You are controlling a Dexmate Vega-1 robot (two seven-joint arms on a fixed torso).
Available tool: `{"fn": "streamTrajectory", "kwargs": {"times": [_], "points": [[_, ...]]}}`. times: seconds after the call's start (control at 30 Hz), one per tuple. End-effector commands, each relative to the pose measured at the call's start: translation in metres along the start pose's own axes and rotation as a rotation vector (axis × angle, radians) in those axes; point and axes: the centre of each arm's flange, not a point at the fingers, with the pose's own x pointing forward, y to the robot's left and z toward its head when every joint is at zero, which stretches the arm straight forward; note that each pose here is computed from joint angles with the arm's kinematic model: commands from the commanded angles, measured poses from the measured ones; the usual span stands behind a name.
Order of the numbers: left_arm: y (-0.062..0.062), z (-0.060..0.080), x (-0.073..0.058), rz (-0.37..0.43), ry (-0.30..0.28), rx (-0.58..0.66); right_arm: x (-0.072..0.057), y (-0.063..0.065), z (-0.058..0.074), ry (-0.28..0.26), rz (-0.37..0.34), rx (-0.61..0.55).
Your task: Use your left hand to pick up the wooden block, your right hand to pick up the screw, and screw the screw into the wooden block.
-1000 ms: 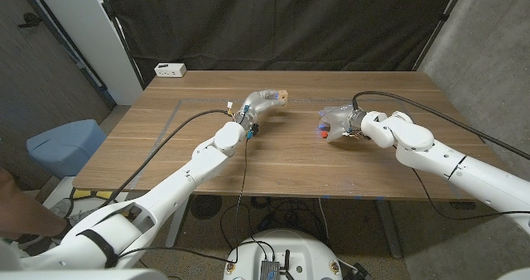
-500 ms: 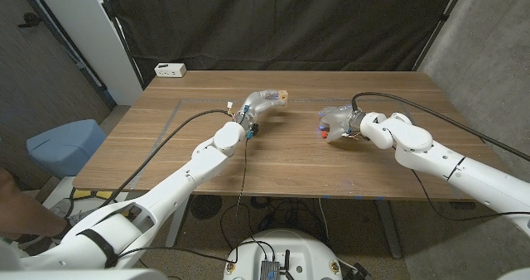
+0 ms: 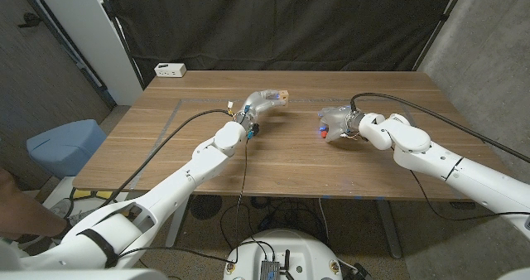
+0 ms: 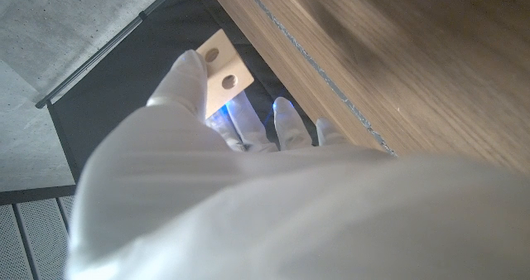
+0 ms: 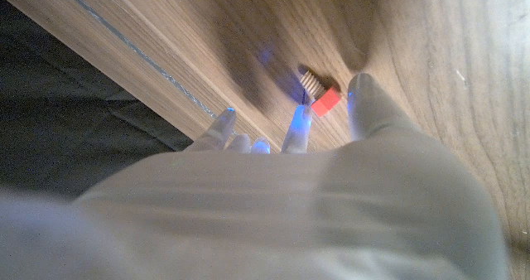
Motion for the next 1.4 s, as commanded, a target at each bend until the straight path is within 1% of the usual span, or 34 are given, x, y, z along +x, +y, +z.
{"fn": "streamTrajectory", "kwargs": {"times": [0.03, 0.37, 0.9, 1.4], "points": [[-0.0031, 0.0005, -0.0005, -0.003, 0.004, -0.001, 0.0011, 0.0005, 0.0006, -0.006, -0.015, -0.004], [-0.0057, 0.0013, -0.0007, -0.009, 0.004, -0.001, 0.0011, 0.0003, 0.0023, -0.010, -0.031, -0.012], [-0.0093, 0.0007, -0.0028, -0.011, 0.005, -0.007, 0.0035, -0.0008, 0.0056, -0.017, -0.036, -0.018], [-0.0119, 0.0011, -0.0036, -0.010, 0.009, -0.008, 0.0047, -0.0014, 0.0040, -0.022, -0.035, -0.014]]}}
